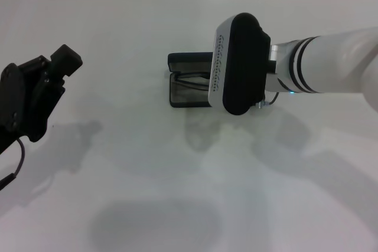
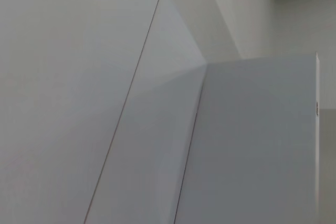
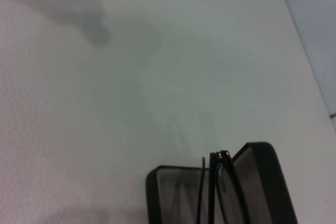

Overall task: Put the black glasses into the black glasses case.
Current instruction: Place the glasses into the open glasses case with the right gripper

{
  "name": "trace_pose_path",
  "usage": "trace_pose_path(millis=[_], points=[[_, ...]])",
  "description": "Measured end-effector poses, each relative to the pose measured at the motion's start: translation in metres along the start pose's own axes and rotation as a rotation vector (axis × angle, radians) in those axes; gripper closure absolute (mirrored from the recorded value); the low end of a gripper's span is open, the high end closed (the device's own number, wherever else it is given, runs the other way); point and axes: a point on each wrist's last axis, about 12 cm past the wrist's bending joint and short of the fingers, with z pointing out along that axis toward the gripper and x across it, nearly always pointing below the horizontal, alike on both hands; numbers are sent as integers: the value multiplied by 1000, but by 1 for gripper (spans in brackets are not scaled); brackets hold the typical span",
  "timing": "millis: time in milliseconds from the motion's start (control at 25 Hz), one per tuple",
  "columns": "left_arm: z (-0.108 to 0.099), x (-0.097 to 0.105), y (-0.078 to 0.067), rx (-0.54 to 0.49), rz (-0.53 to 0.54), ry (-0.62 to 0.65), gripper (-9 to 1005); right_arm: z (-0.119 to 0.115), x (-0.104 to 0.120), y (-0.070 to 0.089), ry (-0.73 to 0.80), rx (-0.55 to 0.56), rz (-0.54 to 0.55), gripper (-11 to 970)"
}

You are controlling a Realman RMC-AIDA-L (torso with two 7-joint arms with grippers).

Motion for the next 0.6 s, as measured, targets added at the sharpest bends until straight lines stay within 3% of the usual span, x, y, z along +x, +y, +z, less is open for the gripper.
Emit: trace_pose_path(millis=[600], points=[[0,1,-1,-2,-4,4,968,6,5,2,6,28,-37,875]])
